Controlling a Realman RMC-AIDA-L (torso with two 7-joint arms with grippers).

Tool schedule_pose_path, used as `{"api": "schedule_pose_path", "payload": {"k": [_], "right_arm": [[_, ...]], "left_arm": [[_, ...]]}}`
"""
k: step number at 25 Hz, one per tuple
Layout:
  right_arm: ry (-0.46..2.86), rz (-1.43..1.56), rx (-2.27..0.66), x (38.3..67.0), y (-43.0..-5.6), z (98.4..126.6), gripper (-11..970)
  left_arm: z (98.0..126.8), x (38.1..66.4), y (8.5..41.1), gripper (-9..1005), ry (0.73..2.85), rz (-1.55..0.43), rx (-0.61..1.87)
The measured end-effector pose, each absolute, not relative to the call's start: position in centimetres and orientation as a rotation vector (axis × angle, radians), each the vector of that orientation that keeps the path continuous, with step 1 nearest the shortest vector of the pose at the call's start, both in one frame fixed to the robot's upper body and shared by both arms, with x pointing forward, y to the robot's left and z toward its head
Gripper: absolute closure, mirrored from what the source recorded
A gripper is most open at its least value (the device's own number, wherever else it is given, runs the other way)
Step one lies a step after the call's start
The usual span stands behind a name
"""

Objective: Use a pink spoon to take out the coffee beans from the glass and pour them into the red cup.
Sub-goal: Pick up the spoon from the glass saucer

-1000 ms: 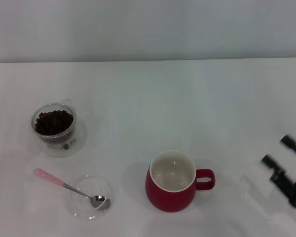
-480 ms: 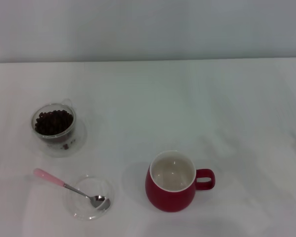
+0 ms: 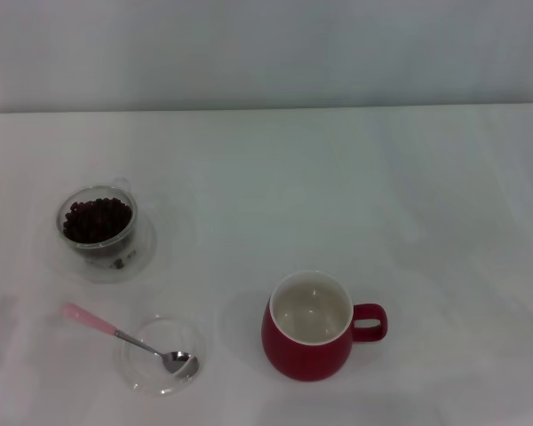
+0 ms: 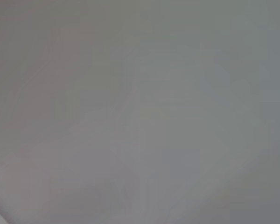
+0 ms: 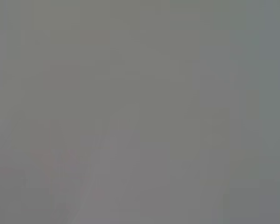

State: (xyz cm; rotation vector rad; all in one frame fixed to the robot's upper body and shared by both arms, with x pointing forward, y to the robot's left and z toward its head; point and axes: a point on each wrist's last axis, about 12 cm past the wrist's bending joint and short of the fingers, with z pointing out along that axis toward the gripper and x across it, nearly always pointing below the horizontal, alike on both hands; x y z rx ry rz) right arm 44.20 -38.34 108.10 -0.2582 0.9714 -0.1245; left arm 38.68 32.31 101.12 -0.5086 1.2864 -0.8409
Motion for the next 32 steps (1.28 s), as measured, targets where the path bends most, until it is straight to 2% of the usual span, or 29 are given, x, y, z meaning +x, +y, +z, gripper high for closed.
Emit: {"api": "schedule_pose_path", "payload": {"k": [7, 11, 20, 32], "right_arm": [[0.938, -0.127, -0.286, 46.2, -38.1, 109.1, 431], [0.945, -0.131, -0.293, 47.1, -38.0, 109.3, 431], [0.946, -0.132, -0.297, 47.6, -37.9, 109.5, 431], [0.945, -0.129, -0.293, 47.5, -37.9, 109.4, 431]], "left_arm": [[100.5, 37.8, 30.0, 109, 1.341, -1.096, -0.604], [100.0, 37.6, 29.3, 108, 1.376, -1.171, -0.68], [98.1, 38.1, 29.0, 107, 1.513, -1.172, -0.834], [97.5, 41.2, 27.0, 108, 1.663, -1.224, -0.785]]}}
